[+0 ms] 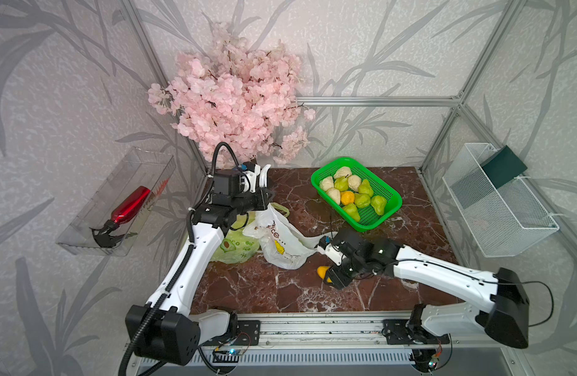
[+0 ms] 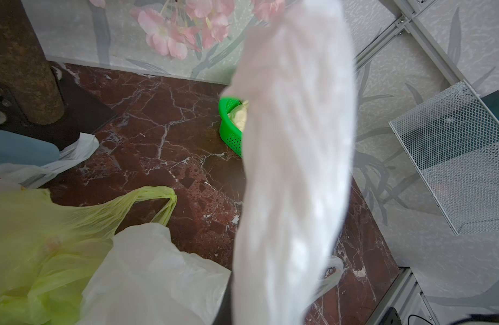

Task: Place the pears into plastic bags & tie knots
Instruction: Pick up the pear from the center of the board, then place the pear in the plastic bag.

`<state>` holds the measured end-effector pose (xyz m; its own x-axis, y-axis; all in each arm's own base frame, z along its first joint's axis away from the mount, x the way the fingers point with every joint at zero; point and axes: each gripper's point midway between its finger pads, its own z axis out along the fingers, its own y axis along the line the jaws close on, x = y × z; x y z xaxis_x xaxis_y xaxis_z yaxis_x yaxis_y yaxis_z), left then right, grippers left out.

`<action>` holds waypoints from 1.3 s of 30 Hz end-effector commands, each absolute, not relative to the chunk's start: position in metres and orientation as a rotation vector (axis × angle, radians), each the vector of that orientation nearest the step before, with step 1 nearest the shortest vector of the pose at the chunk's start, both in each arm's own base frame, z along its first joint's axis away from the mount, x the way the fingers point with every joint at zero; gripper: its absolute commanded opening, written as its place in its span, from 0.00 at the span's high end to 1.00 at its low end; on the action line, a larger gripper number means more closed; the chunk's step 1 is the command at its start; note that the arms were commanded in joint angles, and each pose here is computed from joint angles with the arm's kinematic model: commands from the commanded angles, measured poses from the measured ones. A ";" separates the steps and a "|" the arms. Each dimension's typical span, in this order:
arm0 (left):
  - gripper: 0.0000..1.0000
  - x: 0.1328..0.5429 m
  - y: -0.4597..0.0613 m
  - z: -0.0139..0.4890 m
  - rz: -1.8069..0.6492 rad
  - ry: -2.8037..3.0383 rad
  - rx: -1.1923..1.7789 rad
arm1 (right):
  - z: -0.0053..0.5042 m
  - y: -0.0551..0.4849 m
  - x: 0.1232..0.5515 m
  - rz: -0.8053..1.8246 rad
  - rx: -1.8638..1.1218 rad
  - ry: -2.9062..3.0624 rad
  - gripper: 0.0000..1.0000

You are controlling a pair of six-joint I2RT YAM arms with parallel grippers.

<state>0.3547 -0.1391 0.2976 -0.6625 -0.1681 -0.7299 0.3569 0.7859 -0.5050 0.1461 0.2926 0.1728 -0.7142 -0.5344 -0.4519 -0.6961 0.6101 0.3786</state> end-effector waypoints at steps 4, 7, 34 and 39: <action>1.00 0.336 -0.181 0.334 -1.043 2.053 0.325 | 0.227 0.325 0.218 1.113 -0.664 2.426 0.73; 1.00 0.326 -0.197 0.337 -1.083 2.064 0.410 | 0.230 0.342 0.240 1.187 -0.629 2.387 0.78; 1.00 0.277 -0.258 0.344 -1.354 2.078 0.427 | 0.151 0.355 0.343 0.896 0.074 2.511 0.49; 1.00 0.293 -0.260 0.347 -1.366 2.047 0.378 | 0.132 0.381 0.345 0.879 -0.105 2.592 0.31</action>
